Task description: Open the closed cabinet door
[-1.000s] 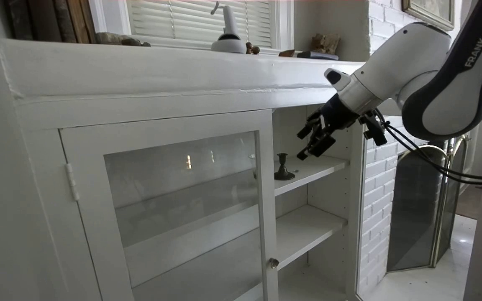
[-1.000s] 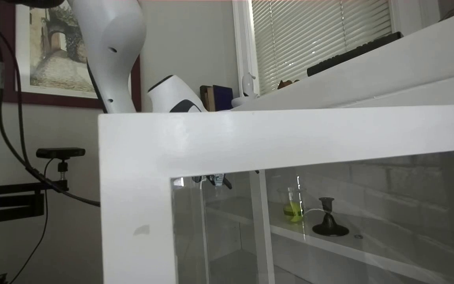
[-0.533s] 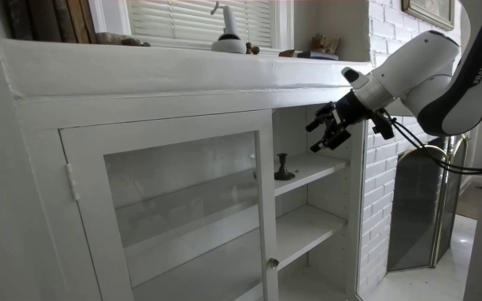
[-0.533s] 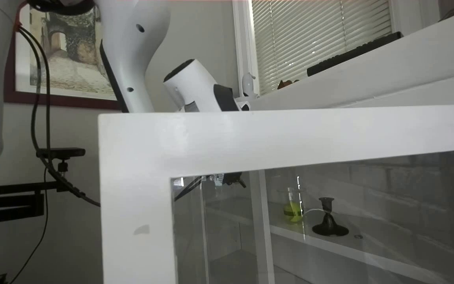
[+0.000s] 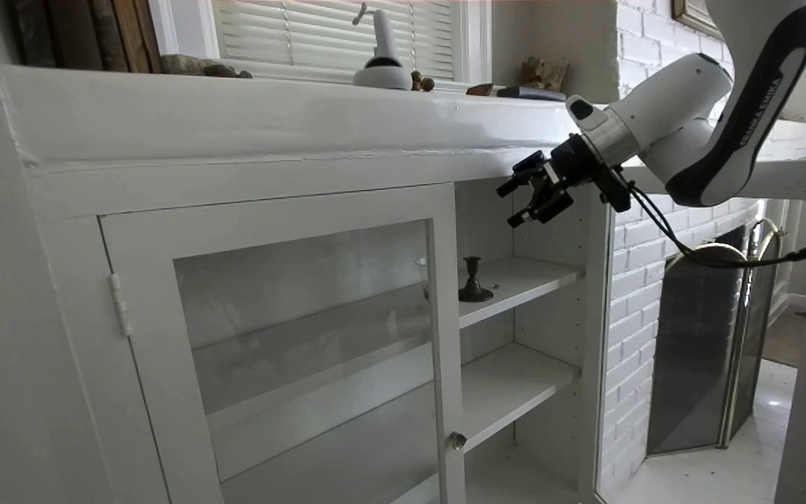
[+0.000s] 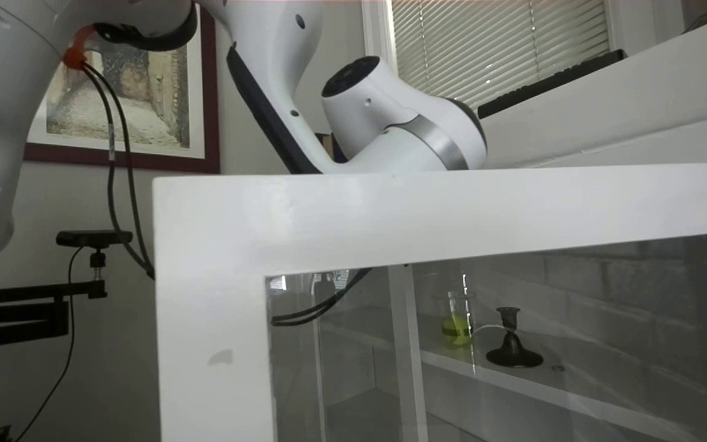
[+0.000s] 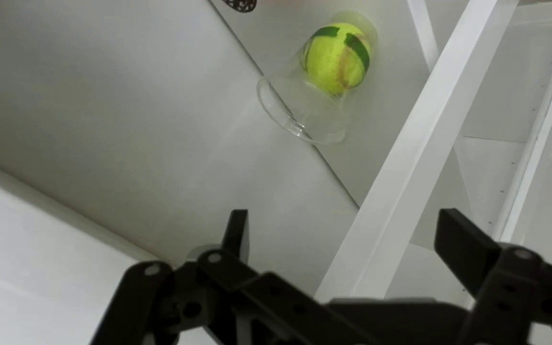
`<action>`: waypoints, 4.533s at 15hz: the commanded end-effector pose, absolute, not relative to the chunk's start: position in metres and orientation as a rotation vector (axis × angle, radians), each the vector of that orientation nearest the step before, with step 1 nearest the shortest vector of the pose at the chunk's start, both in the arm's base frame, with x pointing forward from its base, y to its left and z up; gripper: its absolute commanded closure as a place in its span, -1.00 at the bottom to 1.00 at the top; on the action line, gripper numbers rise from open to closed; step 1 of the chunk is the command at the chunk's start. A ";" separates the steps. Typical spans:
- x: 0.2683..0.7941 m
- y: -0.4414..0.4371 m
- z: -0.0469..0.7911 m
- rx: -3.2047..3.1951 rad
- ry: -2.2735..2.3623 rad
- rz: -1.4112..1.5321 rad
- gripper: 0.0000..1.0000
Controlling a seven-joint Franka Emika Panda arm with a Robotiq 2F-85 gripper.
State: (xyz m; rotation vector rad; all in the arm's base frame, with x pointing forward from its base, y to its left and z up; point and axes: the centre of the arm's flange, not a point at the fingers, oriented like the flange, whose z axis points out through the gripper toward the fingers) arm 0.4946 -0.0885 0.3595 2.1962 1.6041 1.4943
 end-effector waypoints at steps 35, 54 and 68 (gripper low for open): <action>0.571 0.010 0.290 2.059 1.835 1.589 -1.00; 0.536 0.023 0.269 1.810 2.458 1.645 -1.00; 0.483 0.051 0.295 2.232 2.411 1.467 -1.00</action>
